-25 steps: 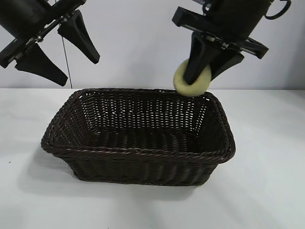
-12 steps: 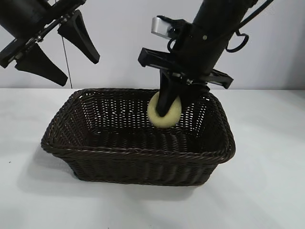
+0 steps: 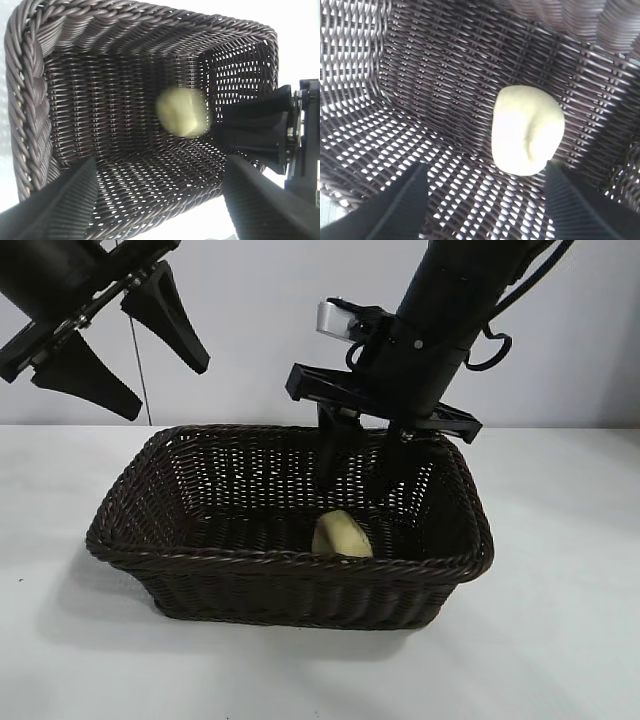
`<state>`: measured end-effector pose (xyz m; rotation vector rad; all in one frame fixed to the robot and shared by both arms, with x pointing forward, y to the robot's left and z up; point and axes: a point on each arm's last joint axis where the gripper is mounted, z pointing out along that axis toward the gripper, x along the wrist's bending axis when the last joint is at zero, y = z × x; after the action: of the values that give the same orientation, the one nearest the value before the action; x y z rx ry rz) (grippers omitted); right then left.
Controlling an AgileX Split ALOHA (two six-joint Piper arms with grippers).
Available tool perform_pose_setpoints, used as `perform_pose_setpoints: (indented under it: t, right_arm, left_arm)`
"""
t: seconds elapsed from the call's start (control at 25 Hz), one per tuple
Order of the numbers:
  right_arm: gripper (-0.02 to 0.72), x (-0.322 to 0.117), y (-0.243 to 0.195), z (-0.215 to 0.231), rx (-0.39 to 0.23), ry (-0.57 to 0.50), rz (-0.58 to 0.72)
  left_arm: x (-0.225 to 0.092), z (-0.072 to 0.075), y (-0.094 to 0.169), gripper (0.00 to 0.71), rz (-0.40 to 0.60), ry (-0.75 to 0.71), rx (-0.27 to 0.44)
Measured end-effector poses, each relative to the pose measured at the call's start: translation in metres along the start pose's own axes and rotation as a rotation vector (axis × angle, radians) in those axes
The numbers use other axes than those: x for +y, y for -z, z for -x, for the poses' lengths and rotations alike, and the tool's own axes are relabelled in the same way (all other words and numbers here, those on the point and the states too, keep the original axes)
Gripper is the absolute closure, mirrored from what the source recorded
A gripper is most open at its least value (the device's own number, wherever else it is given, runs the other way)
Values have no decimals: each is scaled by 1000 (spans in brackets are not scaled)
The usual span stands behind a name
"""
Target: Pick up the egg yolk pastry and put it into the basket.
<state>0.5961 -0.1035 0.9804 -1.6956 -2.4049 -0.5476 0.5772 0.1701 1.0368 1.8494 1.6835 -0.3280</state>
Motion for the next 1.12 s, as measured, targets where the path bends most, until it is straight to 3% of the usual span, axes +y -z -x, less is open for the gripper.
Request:
perform_pose_setpoints:
  t: [0.52, 0.76, 1.12]
  right_arm:
    - [216, 23, 46, -20, 25, 52, 19]
    - [216, 33, 76, -13, -13, 70, 46]
    - [216, 35, 96, 29, -85, -1, 74]
  left_arm:
    - [-1, 0, 0, 196, -9, 0, -2]
    - [-1, 0, 0, 196, -11, -1, 0]
    - [-2, 0, 0, 196, -19, -4, 2]
